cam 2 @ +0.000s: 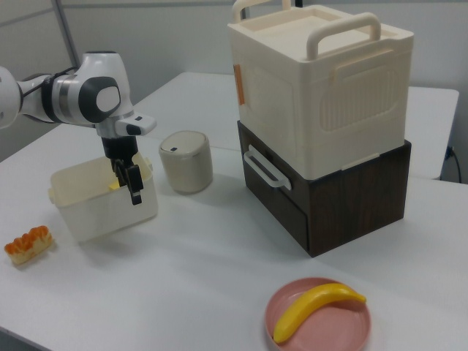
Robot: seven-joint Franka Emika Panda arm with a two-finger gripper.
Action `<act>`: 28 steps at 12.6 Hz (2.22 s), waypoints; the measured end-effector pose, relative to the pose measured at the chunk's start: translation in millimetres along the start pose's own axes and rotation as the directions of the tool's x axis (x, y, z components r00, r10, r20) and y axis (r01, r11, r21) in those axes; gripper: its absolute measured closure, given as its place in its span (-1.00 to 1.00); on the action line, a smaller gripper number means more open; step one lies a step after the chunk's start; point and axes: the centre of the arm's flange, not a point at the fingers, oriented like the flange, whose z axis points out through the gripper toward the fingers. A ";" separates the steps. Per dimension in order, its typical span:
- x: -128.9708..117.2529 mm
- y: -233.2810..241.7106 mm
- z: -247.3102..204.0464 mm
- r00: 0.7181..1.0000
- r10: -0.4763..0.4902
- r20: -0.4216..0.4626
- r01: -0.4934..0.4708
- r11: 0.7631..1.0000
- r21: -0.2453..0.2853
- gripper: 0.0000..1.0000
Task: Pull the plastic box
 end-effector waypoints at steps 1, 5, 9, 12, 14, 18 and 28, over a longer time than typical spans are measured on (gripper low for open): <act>-4.0 -5.0 -0.4 1.000 -0.010 -0.001 0.010 1.000 -0.001 -1.00; -15.2 -18.7 -0.9 0.999 -0.040 -0.004 0.040 0.999 -0.003 -1.00; -15.6 -19.1 -1.1 0.999 -0.041 -0.005 0.041 0.999 -0.003 -1.00; -10.6 -19.2 -20.7 0.999 -0.035 -0.035 0.035 0.999 0.022 -1.00; -7.8 -18.5 -39.7 0.997 -0.037 -0.065 0.040 0.998 0.045 -1.00; 0.1 12.8 -66.2 0.966 -0.247 -0.079 0.250 0.968 0.032 -1.00; 34.3 97.5 -101.5 0.937 -0.320 -0.139 0.329 0.943 0.047 -1.00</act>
